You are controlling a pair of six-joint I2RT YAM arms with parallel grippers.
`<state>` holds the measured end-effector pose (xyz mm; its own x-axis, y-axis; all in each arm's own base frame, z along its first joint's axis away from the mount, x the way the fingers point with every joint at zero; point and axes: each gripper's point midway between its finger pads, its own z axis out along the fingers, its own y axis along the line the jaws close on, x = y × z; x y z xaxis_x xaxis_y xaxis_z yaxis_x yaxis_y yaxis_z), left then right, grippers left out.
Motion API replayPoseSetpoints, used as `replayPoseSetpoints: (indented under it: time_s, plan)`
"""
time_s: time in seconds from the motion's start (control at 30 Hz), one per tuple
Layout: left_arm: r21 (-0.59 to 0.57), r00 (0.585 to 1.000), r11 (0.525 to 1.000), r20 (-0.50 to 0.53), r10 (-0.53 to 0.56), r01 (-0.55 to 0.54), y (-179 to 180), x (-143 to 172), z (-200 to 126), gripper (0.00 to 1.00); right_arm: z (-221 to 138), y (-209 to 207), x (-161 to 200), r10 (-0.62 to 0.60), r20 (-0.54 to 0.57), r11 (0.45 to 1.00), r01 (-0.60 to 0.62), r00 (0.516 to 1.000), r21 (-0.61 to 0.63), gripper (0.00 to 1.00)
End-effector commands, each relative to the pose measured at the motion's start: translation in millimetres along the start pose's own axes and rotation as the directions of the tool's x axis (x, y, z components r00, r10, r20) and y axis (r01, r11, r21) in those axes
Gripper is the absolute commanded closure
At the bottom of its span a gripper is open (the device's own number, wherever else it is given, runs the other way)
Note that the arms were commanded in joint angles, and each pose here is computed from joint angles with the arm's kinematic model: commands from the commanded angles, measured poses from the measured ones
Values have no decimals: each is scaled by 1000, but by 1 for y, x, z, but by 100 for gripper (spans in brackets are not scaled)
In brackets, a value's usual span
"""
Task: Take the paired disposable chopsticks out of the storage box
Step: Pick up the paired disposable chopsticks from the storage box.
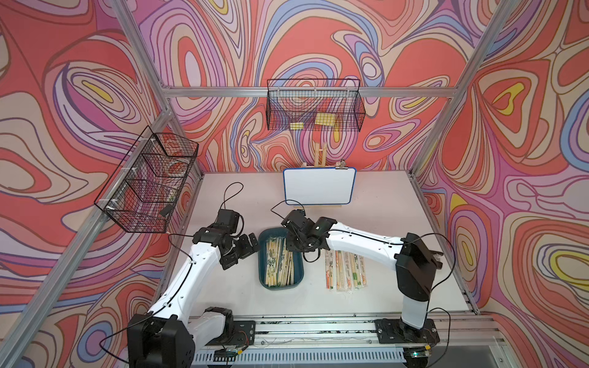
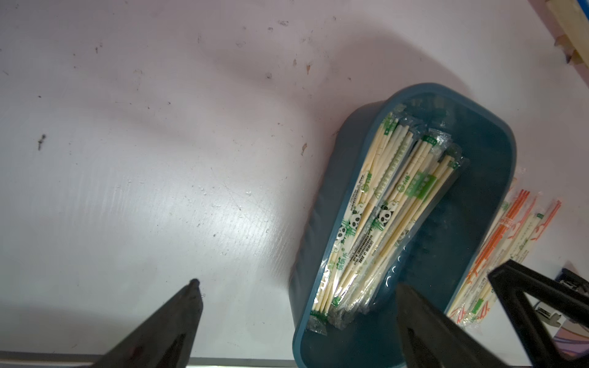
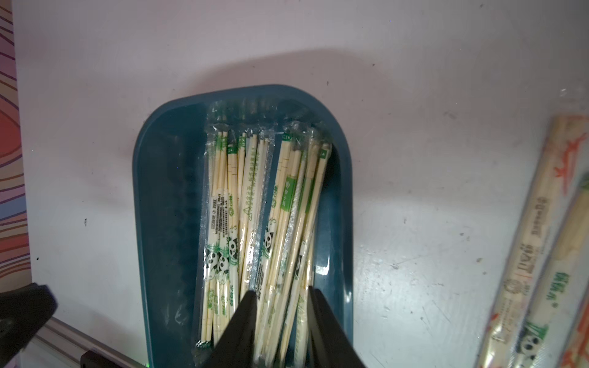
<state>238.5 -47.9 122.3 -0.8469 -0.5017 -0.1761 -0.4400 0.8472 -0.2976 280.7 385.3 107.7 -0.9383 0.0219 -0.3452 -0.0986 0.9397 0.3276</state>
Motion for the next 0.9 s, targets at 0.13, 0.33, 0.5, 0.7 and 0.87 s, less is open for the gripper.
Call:
replayPoseSetpoints:
  time_s: [0.13, 0.33, 0.5, 0.7, 0.87]
  plan:
    - [58, 994, 995, 54, -90, 87, 6, -30, -7, 0, 26, 31, 0, 70, -29, 993, -73, 997, -90, 68]
    - [81, 989, 988, 44, -138, 134, 9, -38, -3, 0, 52, 48, 1, 89, -68, 987, -98, 994, -131, 68]
    - [79, 984, 982, 39, -175, 172, 18, -42, 0, 0, 69, 56, 6, 90, -101, 985, -104, 991, -137, 68]
    - [95, 981, 978, 38, -189, 184, 20, -46, 0, 0, 83, 60, 12, 91, -130, 984, -109, 987, -139, 70]
    - [94, 981, 978, 34, -191, 187, 21, -45, 1, 0, 89, 61, 15, 89, -145, 984, -109, 986, -141, 71]
